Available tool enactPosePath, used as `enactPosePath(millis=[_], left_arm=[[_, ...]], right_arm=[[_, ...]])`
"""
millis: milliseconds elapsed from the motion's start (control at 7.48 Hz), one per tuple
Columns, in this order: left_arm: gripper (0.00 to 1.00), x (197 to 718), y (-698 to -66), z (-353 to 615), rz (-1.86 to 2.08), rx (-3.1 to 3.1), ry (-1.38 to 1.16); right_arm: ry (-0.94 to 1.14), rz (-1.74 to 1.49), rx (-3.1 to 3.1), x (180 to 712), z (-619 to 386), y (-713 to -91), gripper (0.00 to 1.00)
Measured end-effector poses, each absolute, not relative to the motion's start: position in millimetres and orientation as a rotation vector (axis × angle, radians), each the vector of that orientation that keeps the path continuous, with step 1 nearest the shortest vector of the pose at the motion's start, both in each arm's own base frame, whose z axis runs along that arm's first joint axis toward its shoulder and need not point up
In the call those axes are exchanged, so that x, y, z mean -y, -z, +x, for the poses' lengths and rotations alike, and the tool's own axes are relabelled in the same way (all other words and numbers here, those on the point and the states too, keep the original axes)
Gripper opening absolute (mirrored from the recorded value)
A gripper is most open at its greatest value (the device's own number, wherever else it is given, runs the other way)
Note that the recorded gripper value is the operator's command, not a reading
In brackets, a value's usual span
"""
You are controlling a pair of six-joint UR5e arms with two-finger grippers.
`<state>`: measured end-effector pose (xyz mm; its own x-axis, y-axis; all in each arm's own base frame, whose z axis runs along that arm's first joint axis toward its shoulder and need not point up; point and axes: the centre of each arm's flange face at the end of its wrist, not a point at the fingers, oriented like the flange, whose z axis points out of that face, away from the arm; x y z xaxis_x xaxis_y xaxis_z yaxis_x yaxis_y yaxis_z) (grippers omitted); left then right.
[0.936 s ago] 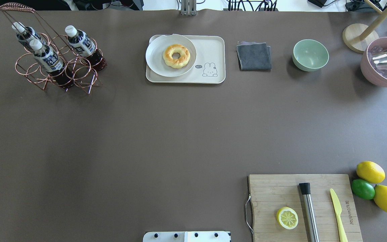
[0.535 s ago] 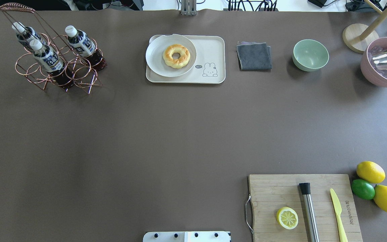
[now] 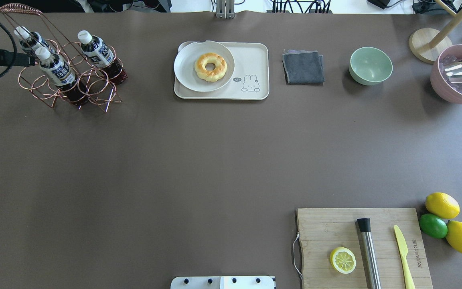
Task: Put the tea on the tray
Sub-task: 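Move the left gripper to the copper rack above a tea bottle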
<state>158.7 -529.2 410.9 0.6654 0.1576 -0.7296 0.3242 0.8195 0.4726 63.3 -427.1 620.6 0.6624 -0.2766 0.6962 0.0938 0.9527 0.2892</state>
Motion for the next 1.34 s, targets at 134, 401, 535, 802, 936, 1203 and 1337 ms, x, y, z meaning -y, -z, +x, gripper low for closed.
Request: enactPosePath(millis=[134, 401, 535, 802, 936, 1203, 1337], left_arm=[[0.92, 533.5, -409.1, 176.7, 0.615, -0.851, 0.100], [0.92, 554.6, -411.0, 199.4, 0.605, -0.841, 0.094], [0.90, 562.4, -412.0, 205.2, 0.604, -0.836, 0.086], [0.65, 569.4, -414.4, 209.7, 0.610, -0.825, 0.063], [0.44, 569.9, -415.1, 210.2, 0.610, -0.824, 0.059], [0.23, 568.2, -414.5, 209.2, 0.612, -0.826, 0.060], [0.07, 567.3, -413.6, 208.5, 0.614, -0.828, 0.060]], right_arm=[[0.212, 0.236, 0.821, 428.0, 61.9, -620.4, 1.00], [0.209, 0.229, 0.822, 425.9, 61.1, -622.6, 1.00], [0.208, 0.226, 0.823, 424.7, 60.9, -623.8, 1.00], [0.205, 0.218, 0.826, 420.5, 60.7, -627.5, 1.00], [0.203, 0.212, 0.827, 417.5, 60.6, -630.1, 1.00], [0.202, 0.203, 0.829, 413.3, 60.1, -634.1, 1.00], [0.201, 0.200, 0.829, 411.7, 60.0, -635.5, 1.00]])
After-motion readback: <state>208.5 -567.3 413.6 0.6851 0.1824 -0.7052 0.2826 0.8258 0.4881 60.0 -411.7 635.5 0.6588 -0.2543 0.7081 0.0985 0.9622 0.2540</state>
